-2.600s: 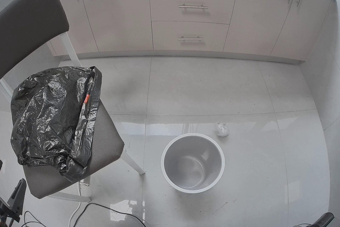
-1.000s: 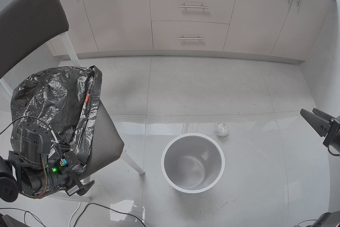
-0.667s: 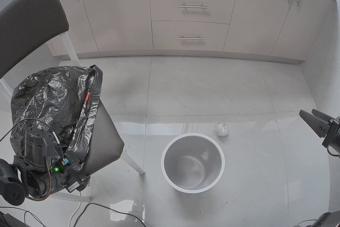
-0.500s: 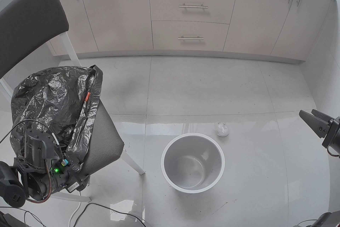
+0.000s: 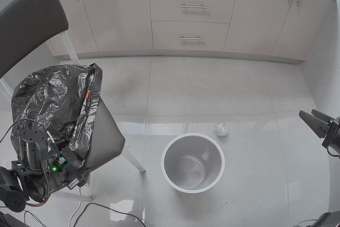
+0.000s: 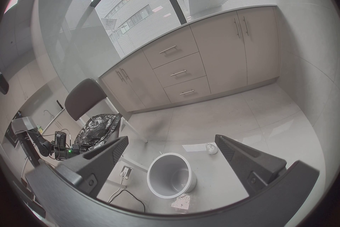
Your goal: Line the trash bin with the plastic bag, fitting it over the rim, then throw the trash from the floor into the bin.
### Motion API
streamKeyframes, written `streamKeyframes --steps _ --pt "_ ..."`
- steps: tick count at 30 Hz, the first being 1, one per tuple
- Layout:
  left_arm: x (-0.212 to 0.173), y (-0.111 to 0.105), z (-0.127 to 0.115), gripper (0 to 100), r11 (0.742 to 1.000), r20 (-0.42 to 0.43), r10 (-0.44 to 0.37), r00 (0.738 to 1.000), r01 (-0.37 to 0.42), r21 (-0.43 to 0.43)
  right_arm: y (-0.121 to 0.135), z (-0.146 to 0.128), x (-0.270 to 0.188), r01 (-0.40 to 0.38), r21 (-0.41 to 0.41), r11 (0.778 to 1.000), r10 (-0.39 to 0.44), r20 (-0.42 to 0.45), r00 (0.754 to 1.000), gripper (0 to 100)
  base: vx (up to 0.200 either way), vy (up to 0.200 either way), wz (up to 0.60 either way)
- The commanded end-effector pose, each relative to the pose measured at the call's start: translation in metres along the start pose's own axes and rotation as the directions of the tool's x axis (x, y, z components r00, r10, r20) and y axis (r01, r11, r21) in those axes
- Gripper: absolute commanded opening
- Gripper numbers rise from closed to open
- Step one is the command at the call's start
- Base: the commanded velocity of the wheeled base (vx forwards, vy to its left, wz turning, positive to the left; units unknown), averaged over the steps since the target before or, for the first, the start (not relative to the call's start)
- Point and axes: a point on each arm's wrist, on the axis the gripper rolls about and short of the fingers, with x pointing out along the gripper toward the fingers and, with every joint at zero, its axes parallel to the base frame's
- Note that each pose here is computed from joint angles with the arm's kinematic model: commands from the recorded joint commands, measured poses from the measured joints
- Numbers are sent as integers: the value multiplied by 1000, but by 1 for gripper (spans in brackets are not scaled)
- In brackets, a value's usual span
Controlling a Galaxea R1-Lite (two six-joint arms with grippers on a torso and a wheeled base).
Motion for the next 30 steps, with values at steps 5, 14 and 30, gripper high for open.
streamKeyframes --steps 5,14,30 --pt "-4 1 -2 100 999 30 46 998 -46 -19 0 0 0 -1 0 1000 1 -1 1000 100 0 0 0" --pt "-7 0 -10 100 998 5 60 998 -60 -23 0 0 0 -4 -1 1000 4 -1 1000 100 0 0 0" --pt "-3 9 -11 100 994 -23 96 995 -97 -54 0 -1 0 -7 -1 1000 7 -8 1000 100 0 0 0"
